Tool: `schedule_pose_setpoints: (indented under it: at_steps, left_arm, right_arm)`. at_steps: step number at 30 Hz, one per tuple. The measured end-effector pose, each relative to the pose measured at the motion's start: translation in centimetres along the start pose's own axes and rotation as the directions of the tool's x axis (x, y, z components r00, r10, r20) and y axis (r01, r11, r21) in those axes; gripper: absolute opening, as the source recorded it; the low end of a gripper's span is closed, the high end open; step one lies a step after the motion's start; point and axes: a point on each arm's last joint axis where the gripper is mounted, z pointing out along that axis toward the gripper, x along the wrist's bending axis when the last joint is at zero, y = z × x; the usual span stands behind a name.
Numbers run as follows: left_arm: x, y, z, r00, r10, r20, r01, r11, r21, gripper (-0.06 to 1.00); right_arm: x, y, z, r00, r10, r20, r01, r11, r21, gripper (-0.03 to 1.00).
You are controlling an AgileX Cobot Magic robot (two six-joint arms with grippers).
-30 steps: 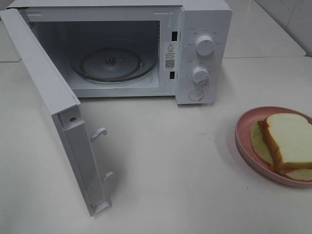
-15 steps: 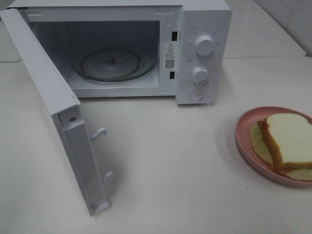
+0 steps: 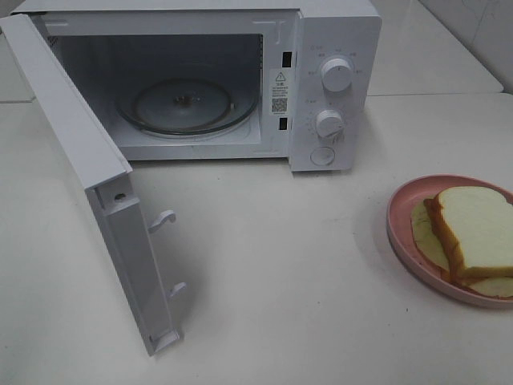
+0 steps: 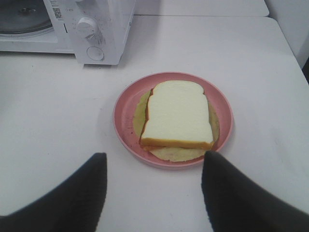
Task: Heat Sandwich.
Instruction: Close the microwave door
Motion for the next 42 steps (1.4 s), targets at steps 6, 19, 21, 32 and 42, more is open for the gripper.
schedule_pose_setpoints:
  at_steps: [6, 19, 21, 32, 42]
  left_arm:
    - [0.00, 0.00, 0.00, 1.000, 0.000, 0.000, 0.000, 1.000, 0.000, 0.71]
    - [0.00, 0.00, 0.00, 1.000, 0.000, 0.000, 0.000, 1.000, 0.000, 0.71]
    - [0.00, 0.00, 0.00, 1.000, 0.000, 0.000, 0.000, 1.000, 0.000, 0.71]
    - [0.00, 0.00, 0.00, 1.000, 0.000, 0.000, 0.000, 1.000, 0.000, 0.71]
    - [0.00, 0.00, 0.00, 1.000, 0.000, 0.000, 0.000, 1.000, 0.000, 0.71]
  right_arm:
    - [0.00, 0.00, 0.00, 1.000, 0.000, 0.000, 0.000, 1.000, 0.000, 0.58]
    - [-0.01, 0.00, 0.00, 1.000, 0.002, 0.001, -0.002, 1.000, 0.000, 0.74]
    - [-0.01, 0.00, 0.00, 1.000, 0.002, 0.001, -0.002, 1.000, 0.000, 0.75]
    - [-0.01, 0.00, 0.00, 1.000, 0.002, 0.001, -0.002, 1.000, 0.000, 0.76]
    - [-0.01, 0.00, 0.00, 1.000, 0.003, 0.001, -0.003, 1.000, 0.000, 0.76]
